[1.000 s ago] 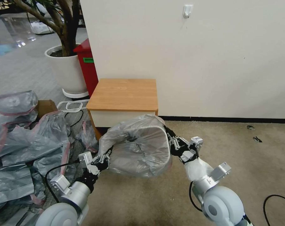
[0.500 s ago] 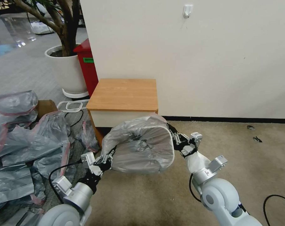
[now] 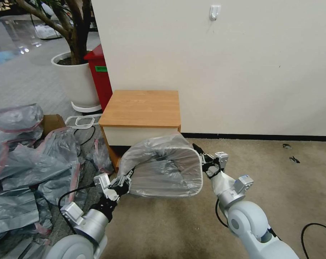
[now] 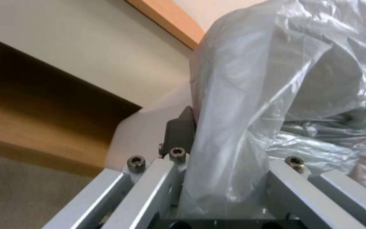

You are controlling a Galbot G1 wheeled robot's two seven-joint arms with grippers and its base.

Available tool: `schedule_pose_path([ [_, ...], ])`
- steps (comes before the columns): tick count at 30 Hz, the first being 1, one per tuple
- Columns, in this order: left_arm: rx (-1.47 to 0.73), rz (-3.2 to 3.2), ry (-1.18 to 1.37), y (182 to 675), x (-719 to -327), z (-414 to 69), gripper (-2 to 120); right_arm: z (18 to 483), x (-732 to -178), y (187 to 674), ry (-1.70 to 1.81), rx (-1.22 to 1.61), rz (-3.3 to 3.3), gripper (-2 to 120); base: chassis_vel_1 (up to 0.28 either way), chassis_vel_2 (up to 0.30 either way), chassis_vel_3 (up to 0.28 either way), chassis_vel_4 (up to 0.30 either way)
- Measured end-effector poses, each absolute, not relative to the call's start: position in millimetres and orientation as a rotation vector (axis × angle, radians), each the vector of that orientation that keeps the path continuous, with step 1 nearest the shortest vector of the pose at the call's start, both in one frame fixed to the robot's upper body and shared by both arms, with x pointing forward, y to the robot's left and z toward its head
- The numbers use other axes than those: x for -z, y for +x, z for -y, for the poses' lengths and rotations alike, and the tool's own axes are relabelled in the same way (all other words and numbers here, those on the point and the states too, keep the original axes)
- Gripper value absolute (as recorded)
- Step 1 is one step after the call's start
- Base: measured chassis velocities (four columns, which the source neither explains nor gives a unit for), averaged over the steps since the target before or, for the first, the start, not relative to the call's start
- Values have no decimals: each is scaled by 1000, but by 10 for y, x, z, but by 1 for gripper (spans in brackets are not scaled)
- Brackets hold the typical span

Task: Pick up the garbage bag from the table and place it over the trash can.

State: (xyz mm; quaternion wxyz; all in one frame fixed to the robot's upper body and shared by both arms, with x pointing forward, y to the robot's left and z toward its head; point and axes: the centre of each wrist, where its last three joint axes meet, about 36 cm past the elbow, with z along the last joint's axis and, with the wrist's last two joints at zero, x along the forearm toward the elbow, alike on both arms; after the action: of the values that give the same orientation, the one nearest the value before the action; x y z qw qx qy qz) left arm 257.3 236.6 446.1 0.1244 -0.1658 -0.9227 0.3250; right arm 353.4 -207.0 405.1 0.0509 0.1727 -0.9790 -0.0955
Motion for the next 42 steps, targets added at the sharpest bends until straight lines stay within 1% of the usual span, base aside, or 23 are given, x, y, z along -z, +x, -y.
schedule_pose_path([
  [1, -948, 2689, -485, 2571, -4464, -2363, 6, 2079, -4042, 3542, 511, 237, 2976, 0, 0, 0, 0, 0],
  [11, -945, 2703, -495, 2596, -4484, -2392, 6, 2094, -4094, 3489, 477, 118, 2992, 0, 0, 0, 0, 0],
  [14, -905, 2718, -441, 2622, -4472, -2439, 6, 2089, -4191, 3399, 489, 128, 3007, 15, 0, 0, 0, 0],
  [15, -885, 2721, -417, 2628, -4459, -2449, 5, 2081, -4228, 3367, 499, 148, 3010, 18, 0, 0, 0, 0],
  [16, -885, 2721, -417, 2628, -4459, -2449, 5, 2081, -4228, 3367, 499, 148, 3010, 18, 0, 0, 0, 0],
  [20, -829, 2734, -325, 2658, -4424, -2495, 3, 2077, -4363, 3262, 560, 240, 2990, 36, 0, 0, 0, 0],
  [21, -829, 2734, -325, 2658, -4424, -2495, 3, 2077, -4363, 3262, 560, 240, 2990, 36, 0, 0, 0, 0],
  [23, -817, 2738, -304, 2669, -4417, -2512, 3, 2082, -4398, 3233, 575, 259, 2984, 45, 0, 0, 0, 0],
  [24, -810, 2741, -291, 2677, -4414, -2522, 3, 2085, -4427, 3215, 583, 272, 2983, 51, 0, 0, 0, 0],
  [25, -810, 2741, -291, 2677, -4414, -2522, 3, 2085, -4427, 3215, 583, 272, 2983, 51, 0, 0, 0, 0],
  [27, -801, 2739, -265, 2685, -4392, -2537, 3, 2103, -4468, 3189, 581, 280, 2991, 63, 0, 0, 0, 0],
  [29, -796, 2735, -249, 2686, -4375, -2541, 3, 2129, -4494, 3168, 565, 287, 3004, 71, 0, 0, 0, 0],
  [30, -796, 2735, -249, 2686, -4375, -2541, 3, 2129, -4494, 3168, 565, 287, 3004, 71, 0, 0, 0, 0],
  [31, -790, 2735, -240, 2687, -4366, -2542, 3, 2141, -4507, 3158, 557, 291, 3015, 75, 0, 0, 0, 0],
  [33, -729, 2744, -212, 2687, -4334, -2537, 3, 2163, -4577, 3118, 542, 294, 3068, 84, 0, 0, 0, 0],
  [34, -729, 2744, -212, 2687, -4334, -2537, 3, 2163, -4577, 3118, 542, 294, 3068, 84, 0, 0, 0, 0],
  [36, -651, 2763, -205, 2680, -4318, -2524, 3, 2155, -4676, 3063, 575, 228, 3148, 92, 0, 0, 0, 0],
  [37, -601, 2774, -206, 2673, -4312, -2515, 3, 2147, -4724, 3035, 611, 168, 3177, 92, 0, 0, 0, 0],
  [38, -601, 2774, -206, 2673, -4312, -2515, 3, 2147, -4724, 3035, 611, 168, 3177, 92, 0, 0, 0, 0],
  [39, -541, 2784, -210, 2665, -4308, -2500, 3, 2121, -4796, 2993, 679, 65, 3211, 92, 0, 0, 0, 0],
  [41, -438, 2794, -225, 2645, -4327, -2458, 3, 2070, -4885, 2937, 794, -118, 3227, 82, 0, 0, 0, 0],
  [42, -438, 2794, -225, 2645, -4327, -2458, 3, 2070, -4885, 2937, 794, -118, 3227, 82, 0, 0, 0, 0],
])
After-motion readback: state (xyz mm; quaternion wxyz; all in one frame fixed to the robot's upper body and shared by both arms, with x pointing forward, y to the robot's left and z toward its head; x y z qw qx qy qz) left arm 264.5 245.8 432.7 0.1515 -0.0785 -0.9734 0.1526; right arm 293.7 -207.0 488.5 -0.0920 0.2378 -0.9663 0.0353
